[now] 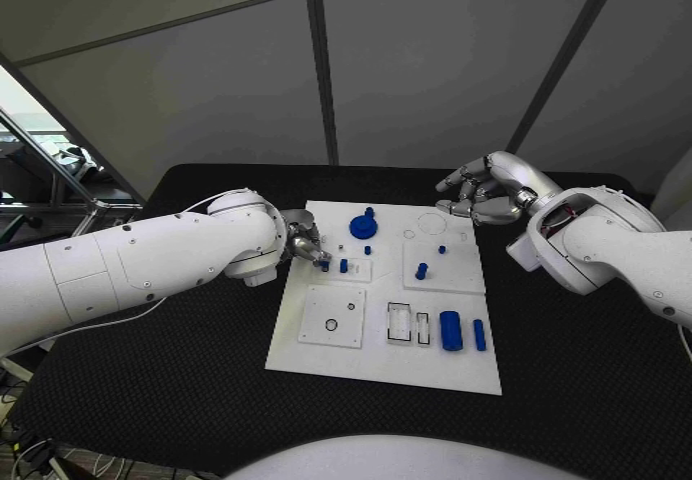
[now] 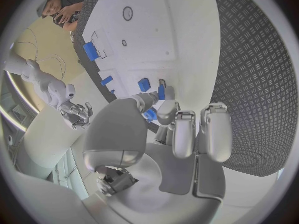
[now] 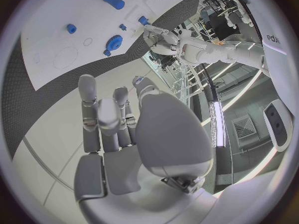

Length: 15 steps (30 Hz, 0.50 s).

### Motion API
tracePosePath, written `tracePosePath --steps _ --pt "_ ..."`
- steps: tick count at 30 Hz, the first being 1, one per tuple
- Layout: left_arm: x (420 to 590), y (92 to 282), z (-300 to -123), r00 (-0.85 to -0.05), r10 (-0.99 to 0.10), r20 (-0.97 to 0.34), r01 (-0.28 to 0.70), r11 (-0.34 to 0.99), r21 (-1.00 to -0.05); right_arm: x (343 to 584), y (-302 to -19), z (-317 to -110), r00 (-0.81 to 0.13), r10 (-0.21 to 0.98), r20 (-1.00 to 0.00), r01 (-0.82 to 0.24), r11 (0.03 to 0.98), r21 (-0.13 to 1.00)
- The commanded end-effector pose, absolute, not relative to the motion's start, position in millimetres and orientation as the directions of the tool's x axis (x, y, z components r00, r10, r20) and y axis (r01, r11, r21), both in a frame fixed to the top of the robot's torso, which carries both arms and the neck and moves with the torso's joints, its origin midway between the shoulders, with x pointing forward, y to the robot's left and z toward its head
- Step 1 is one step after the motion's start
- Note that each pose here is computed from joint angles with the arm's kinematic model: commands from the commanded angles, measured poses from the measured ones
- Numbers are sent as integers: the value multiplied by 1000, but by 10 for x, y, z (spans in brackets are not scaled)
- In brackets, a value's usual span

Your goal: Assemble the parts on the task board

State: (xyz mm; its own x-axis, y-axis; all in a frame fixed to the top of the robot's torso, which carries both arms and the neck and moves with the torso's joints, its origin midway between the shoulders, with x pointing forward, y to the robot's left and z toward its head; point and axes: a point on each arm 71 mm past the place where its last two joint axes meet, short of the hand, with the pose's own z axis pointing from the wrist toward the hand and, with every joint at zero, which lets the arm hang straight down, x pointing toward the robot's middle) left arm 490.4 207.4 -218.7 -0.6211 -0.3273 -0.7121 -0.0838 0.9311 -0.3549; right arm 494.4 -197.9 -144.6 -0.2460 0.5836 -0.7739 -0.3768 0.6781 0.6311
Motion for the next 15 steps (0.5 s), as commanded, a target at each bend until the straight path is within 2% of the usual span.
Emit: tracePosePath --steps 1,15 --pt "4894 2053 -2195 -637 -297 -711 -63 940 -337 4941 -1969 -1430 -247 581 -776 -389 674 628" --pt "4895 2036 -2207 -639 -277 -718 -49 946 -321 4940 -1968 -1430 -248 580 -776 -390 673 628"
